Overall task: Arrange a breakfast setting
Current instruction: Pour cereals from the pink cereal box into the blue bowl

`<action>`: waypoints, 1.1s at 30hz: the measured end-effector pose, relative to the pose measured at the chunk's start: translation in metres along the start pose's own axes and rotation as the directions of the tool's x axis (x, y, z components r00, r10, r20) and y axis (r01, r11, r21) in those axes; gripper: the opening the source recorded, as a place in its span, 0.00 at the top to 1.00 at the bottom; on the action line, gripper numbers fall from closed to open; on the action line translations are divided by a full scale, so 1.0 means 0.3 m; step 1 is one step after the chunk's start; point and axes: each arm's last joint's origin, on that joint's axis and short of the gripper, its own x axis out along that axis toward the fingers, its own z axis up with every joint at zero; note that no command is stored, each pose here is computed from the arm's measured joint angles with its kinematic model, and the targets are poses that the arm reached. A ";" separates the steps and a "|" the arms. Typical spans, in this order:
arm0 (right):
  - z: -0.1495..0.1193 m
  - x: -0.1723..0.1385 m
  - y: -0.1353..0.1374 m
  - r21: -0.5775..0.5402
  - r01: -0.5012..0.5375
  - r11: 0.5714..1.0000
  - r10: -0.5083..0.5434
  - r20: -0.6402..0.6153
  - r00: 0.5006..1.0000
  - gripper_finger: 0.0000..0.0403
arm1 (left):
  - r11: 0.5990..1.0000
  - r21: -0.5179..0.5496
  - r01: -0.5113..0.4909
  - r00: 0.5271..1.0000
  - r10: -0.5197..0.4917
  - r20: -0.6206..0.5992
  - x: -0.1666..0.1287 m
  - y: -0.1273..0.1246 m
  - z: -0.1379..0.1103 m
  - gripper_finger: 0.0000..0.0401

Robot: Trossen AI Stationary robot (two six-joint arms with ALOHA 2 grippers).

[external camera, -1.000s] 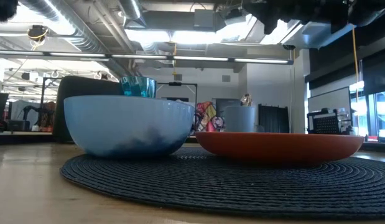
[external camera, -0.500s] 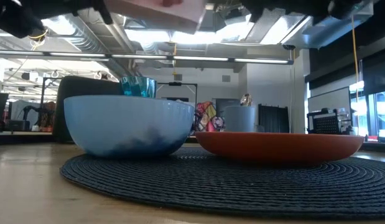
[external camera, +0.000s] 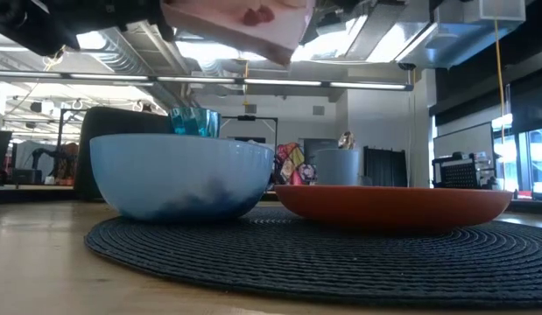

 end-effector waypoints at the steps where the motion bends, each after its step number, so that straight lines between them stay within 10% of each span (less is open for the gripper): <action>1: 0.007 0.006 -0.002 0.000 -0.005 1.000 0.005 0.006 1.000 0.05 | 1.000 0.002 -0.002 1.000 0.002 -0.006 0.003 0.001 -0.007 0.71; 27: 0.000 0.044 -0.011 0.027 -0.072 0.997 0.073 -0.007 0.997 0.74 | 0.995 0.038 -0.097 0.992 0.099 -0.073 0.030 0.037 -0.087 0.71; 33: 0.031 0.008 -0.006 0.023 -0.058 0.998 0.058 -0.001 0.998 0.81 | 0.989 0.014 -0.146 0.986 0.146 -0.076 0.031 0.052 -0.088 0.57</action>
